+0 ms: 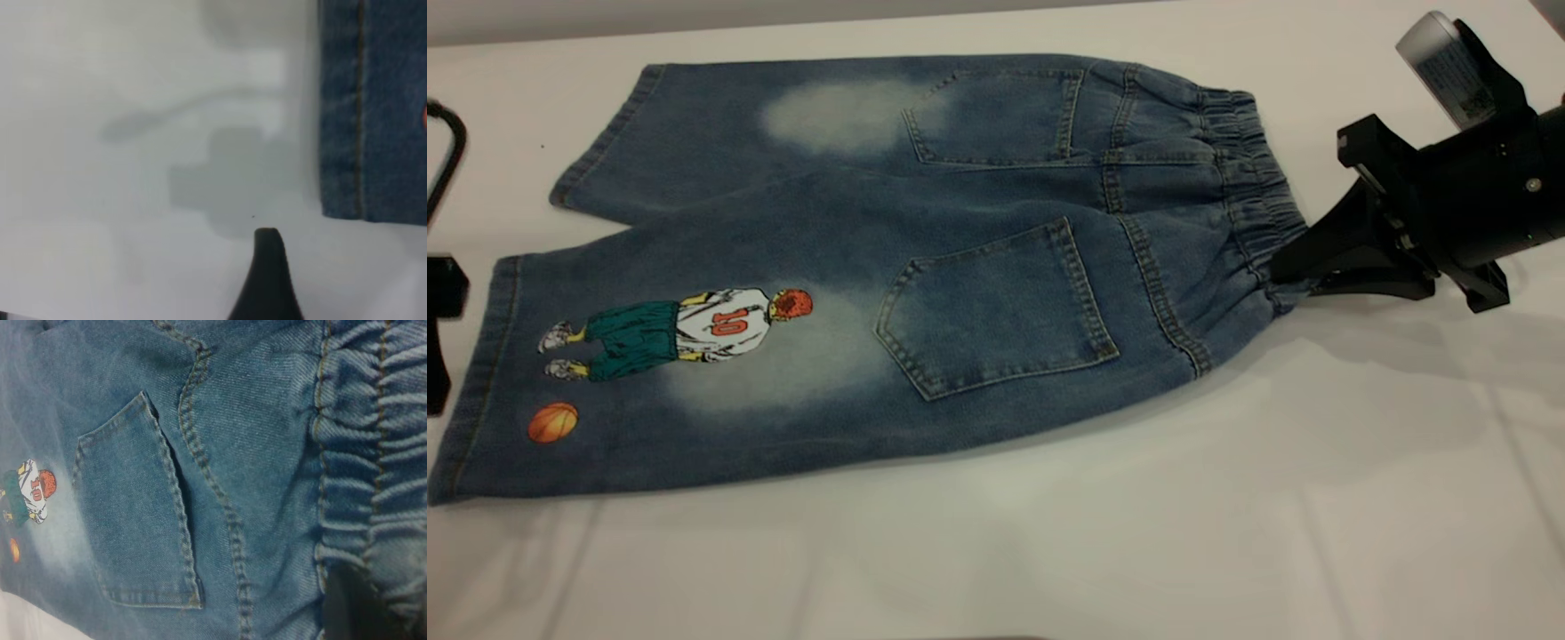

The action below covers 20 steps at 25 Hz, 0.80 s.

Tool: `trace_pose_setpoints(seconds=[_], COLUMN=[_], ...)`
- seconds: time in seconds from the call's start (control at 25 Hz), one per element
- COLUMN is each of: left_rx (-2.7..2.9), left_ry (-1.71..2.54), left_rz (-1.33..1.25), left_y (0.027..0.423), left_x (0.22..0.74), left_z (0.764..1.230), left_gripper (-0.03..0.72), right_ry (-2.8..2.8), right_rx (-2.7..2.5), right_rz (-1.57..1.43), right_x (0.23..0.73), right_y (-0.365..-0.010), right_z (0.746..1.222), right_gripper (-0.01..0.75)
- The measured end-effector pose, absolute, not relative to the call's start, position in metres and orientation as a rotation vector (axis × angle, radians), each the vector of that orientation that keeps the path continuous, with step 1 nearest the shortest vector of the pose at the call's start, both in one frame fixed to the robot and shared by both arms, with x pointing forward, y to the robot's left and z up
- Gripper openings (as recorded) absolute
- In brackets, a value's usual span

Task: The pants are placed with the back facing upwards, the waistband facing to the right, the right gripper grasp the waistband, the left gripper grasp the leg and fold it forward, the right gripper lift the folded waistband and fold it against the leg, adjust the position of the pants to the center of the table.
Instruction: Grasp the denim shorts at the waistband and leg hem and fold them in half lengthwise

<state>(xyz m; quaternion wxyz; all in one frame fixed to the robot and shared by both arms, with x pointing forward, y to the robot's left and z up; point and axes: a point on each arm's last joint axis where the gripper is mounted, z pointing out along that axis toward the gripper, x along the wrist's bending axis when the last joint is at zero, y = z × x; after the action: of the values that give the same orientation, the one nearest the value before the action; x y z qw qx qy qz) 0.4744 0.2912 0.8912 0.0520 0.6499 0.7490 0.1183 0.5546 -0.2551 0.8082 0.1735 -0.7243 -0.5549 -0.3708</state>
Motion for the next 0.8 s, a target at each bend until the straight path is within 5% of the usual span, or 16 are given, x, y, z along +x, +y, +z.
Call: trace_pose_setpoints(seconds=[0.8], left_rx=[2.023], left_ry=[2.279], left_rz=[0.212], left_y=[0.284], left_x=[0.484], left_z=[0.829], left_gripper=[0.535], right_ry=[-1.578], right_rx=[-2.051], right_rz=[-1.050], right_x=[0.554], right_y=[-0.255], right_z=[0.808], right_gripper=[0.038])
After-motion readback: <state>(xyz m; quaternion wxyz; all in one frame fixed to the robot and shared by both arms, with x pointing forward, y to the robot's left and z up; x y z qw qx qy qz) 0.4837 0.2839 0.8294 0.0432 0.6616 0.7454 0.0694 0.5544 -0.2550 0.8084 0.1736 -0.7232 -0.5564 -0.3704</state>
